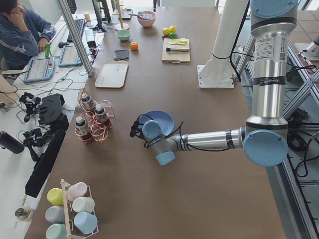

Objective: Pick orange to plate
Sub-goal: 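Push the blue plate with the left gripper toward the table center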

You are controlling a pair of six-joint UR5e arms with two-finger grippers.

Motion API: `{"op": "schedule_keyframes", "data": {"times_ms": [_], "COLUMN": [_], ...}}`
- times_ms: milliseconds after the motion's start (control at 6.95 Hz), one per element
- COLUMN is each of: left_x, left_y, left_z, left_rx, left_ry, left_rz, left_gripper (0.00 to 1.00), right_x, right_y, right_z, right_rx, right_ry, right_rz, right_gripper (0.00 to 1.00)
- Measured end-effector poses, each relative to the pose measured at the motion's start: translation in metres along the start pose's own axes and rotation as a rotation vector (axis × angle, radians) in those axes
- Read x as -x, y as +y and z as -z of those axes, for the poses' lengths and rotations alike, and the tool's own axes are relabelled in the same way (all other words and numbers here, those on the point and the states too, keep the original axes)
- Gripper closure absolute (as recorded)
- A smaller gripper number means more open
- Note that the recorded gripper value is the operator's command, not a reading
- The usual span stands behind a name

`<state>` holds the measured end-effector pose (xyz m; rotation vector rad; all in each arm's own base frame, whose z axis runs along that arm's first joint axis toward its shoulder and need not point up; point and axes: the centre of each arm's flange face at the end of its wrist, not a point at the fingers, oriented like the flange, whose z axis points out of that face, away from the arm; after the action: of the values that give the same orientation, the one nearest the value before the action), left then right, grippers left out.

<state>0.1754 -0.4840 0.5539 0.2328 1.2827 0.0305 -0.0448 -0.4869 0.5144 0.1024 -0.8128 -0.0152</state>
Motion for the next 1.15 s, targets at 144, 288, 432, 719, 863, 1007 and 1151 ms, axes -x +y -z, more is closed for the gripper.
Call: {"op": "schedule_keyframes", "data": {"times_ms": [144, 288, 432, 719, 863, 1007, 1151], "left_x": [-0.055, -0.110, -0.164, -0.275, -0.321, -0.347, -0.354], "left_y": [-0.022, -0.030, -0.028, -0.018, -0.005, 0.002, 0.005], "left_z": [-0.009, -0.041, -0.086, -0.185, -0.225, -0.247, -0.258], "left_rx": [-0.016, -0.029, -0.049, -0.101, -0.120, -0.137, -0.143], "left_ry": [0.058, 0.097, 0.118, 0.053, -0.003, -0.046, -0.074], "left_rz": [0.069, 0.111, 0.147, 0.205, 0.212, 0.213, 0.213], "left_gripper": [1.00, 1.00, 1.00, 1.00, 1.00, 1.00, 1.00], "right_x": [0.000, 0.001, 0.002, 0.004, 0.004, 0.004, 0.004], "right_y": [0.000, -0.001, -0.001, -0.003, -0.003, -0.003, -0.003], "right_z": [0.000, 0.000, 0.001, 0.001, 0.000, -0.001, -0.001], "right_rx": [0.000, -0.001, -0.002, -0.003, -0.002, -0.001, 0.001], "right_ry": [0.000, -0.001, -0.001, -0.002, -0.002, -0.002, -0.002], "right_rz": [0.001, 0.002, 0.004, 0.007, 0.007, 0.007, 0.008], "right_gripper": [0.00, 0.00, 0.00, 0.00, 0.00, 0.00, 0.00]}}
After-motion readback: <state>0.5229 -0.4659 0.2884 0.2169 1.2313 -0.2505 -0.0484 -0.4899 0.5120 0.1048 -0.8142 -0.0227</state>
